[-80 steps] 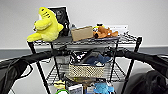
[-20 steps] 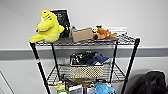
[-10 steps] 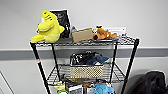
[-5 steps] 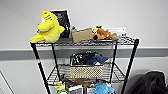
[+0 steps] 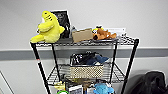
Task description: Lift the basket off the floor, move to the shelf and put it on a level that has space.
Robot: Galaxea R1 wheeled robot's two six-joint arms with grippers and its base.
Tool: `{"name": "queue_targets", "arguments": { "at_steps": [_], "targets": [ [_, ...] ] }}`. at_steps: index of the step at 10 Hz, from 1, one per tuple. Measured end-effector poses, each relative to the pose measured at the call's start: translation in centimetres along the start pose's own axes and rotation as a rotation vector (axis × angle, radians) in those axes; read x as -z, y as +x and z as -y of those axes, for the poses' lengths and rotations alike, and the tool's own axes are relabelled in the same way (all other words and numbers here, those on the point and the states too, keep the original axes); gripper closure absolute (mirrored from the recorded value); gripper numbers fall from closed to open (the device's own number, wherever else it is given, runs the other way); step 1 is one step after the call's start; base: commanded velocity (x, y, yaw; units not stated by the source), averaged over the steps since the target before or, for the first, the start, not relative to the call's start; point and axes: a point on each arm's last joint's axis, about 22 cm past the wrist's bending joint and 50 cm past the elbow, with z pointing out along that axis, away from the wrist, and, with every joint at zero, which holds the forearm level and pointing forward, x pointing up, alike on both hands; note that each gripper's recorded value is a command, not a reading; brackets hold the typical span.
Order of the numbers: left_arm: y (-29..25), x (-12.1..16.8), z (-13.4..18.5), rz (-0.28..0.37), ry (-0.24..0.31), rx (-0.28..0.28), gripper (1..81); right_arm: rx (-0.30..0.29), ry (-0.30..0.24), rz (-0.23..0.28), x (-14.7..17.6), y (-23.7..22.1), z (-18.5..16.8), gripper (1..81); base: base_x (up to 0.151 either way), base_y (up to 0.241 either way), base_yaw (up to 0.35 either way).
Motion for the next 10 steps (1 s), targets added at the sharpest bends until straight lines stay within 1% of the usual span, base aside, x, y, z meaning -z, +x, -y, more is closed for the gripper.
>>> {"name": "queue_targets", "arguments": {
  "at_steps": [2, 5, 7, 10],
  "targets": [
    [-0.5, -1.1, -0.1, 0.004, 0.03, -0.008, 1.0, 0.018, -0.064, -0.018, -0.8, 0.4, -1.3, 1.0, 0.0, 0.0, 0.0],
    [-2.1, -2.2, 0.1, 0.028, 0.088, -0.018, 1.0, 0.061, -0.12, -0.024, -2.3, -0.4, -0.6, 1.0, 0.0, 0.0, 0.0],
    [-2.8, -2.7, 0.4, 0.041, 0.129, -0.028, 1.0, 0.075, -0.118, -0.01, -3.1, -1.9, 0.6, 1.0, 0.0, 0.0, 0.0],
    [-5.2, -3.5, -1.4, 0.1, 0.137, -0.022, 1.0, 0.075, -0.101, 0.024, -3.7, -4.5, 2.0, 1.0, 0.0, 0.0, 0.0]
  ]
}}
